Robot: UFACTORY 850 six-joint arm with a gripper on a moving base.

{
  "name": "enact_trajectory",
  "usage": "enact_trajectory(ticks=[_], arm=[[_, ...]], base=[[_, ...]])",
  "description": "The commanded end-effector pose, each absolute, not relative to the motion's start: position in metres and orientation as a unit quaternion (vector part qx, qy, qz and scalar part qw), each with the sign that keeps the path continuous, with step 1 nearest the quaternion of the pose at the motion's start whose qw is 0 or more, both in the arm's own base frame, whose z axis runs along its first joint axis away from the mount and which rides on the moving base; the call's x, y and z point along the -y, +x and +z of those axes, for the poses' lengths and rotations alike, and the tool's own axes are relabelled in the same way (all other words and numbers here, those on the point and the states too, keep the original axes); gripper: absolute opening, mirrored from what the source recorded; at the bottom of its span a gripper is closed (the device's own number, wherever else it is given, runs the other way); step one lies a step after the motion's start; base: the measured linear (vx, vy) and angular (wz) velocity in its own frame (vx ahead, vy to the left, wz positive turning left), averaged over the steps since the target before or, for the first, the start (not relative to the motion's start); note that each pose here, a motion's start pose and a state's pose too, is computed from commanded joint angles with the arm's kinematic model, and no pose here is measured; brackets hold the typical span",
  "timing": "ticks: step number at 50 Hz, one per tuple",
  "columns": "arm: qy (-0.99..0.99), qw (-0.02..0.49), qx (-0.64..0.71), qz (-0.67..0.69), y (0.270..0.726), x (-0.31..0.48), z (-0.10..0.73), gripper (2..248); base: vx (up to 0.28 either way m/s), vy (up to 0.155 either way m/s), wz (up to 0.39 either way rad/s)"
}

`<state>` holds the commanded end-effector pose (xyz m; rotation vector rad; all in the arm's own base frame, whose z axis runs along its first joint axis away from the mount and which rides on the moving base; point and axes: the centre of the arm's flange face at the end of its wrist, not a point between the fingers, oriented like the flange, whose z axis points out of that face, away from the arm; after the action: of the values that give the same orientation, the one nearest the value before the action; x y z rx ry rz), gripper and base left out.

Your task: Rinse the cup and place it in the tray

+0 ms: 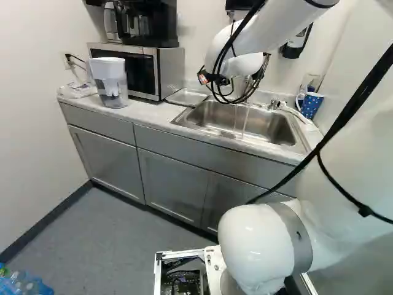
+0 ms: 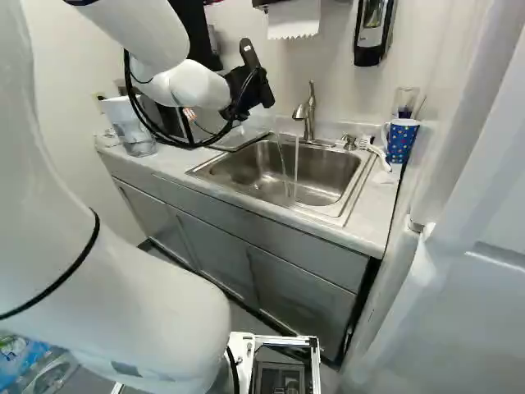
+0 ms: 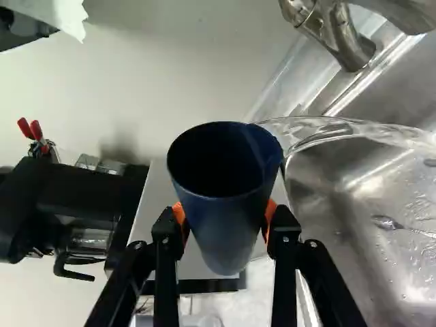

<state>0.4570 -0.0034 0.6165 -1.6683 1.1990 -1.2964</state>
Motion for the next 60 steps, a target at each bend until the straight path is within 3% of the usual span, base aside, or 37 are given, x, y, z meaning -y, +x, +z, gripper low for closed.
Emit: enact_trajectory(ticks=[60], arm=[[-0.469, 0.487, -0.639, -0.367, 0.457, 0.0034, 0.6165, 124]], base=[[0.0, 0.0, 0.0]])
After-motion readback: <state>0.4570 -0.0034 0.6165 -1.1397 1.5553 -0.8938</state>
